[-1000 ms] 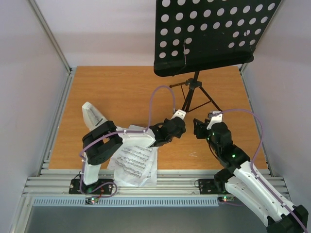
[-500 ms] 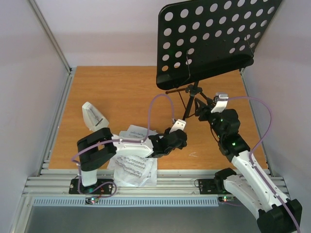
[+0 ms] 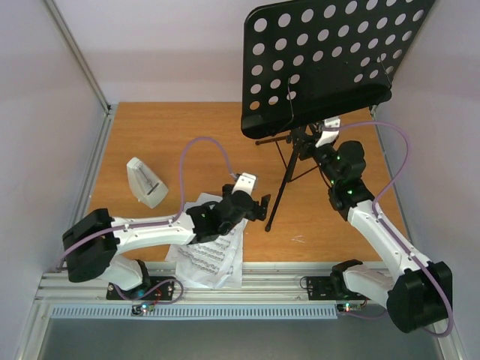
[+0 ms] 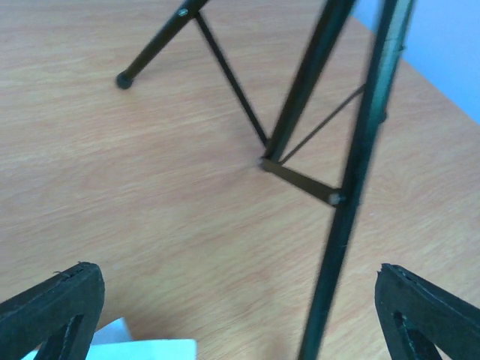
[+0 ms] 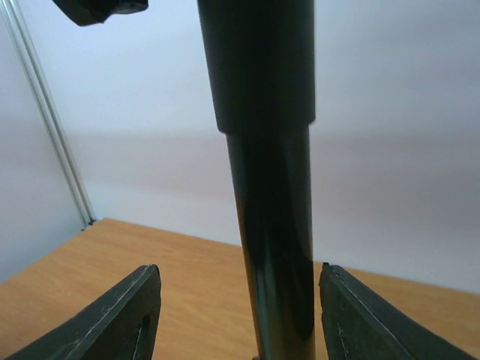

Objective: Pack up the instrument practice props
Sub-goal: Adjust the music stand at the center of the board.

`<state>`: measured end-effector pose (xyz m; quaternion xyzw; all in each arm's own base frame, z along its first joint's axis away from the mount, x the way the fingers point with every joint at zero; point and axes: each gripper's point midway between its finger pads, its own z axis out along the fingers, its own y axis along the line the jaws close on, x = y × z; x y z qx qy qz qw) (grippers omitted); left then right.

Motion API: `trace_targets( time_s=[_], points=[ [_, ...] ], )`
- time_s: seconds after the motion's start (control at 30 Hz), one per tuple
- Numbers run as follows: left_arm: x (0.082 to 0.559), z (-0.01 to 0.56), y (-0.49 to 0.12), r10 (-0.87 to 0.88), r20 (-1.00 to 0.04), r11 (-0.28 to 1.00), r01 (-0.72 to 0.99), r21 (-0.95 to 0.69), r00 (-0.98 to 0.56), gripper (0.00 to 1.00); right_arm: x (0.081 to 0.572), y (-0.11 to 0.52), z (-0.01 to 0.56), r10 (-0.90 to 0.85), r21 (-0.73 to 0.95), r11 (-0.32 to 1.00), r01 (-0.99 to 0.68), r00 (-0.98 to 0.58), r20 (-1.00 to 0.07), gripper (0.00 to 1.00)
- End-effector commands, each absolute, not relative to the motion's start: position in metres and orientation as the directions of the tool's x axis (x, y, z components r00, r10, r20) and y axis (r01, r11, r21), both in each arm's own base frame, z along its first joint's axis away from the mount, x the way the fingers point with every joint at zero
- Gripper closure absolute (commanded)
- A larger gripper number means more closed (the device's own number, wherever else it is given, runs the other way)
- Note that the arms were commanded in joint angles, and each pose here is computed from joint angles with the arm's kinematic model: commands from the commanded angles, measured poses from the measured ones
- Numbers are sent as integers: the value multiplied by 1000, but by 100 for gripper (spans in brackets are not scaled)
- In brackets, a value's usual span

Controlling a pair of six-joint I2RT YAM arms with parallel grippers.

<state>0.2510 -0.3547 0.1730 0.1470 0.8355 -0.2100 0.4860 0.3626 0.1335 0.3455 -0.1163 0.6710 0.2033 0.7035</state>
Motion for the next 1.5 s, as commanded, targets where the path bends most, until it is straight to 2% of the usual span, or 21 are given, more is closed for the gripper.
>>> trace_targets(
  time_s=[0.0, 0.13, 0.2, 0.23, 0.33, 0.53, 0.87, 1.07, 1.23, 1.47],
  points=[
    [257, 170, -333, -20, -857, 867, 418, -271, -515, 1, 371, 134, 376, 42, -37, 901, -432, 171, -984, 43],
    [260, 162, -321, 4, -849, 890, 389, -238, -529, 1, 379, 132, 374, -2, -79, 911, -405, 188, -982, 52],
    [260, 160, -319, 15, -845, 892, 389, -230, -534, 1, 381, 130, 373, -7, -82, 918, -388, 190, -982, 68],
    [260, 159, -319, 17, -844, 891, 391, -230, -536, 1, 382, 129, 373, -6, -80, 920, -384, 190, -982, 70],
    [259, 159, -317, 20, -843, 890, 394, -230, -538, 1, 384, 131, 371, -12, -87, 917, -388, 192, -981, 65],
    [257, 159, -313, 20, -842, 893, 389, -228, -539, 1, 390, 135, 368, -38, -114, 912, -394, 197, -980, 65],
    [251, 167, -297, 43, -847, 895, 398, -203, -530, 1, 380, 148, 373, -48, -150, 871, -468, 223, -974, 87],
    [246, 178, -287, 45, -860, 889, 413, -198, -508, 1, 370, 156, 370, -48, -158, 836, -525, 218, -975, 94],
    [243, 185, -282, 49, -862, 884, 423, -198, -505, 1, 353, 163, 374, 19, -111, 800, -590, 209, -978, 95],
    [237, 201, -294, 57, -864, 840, 491, -230, -501, 1, 332, 185, 375, 96, -50, 678, -733, 156, -983, 95]
  ],
)
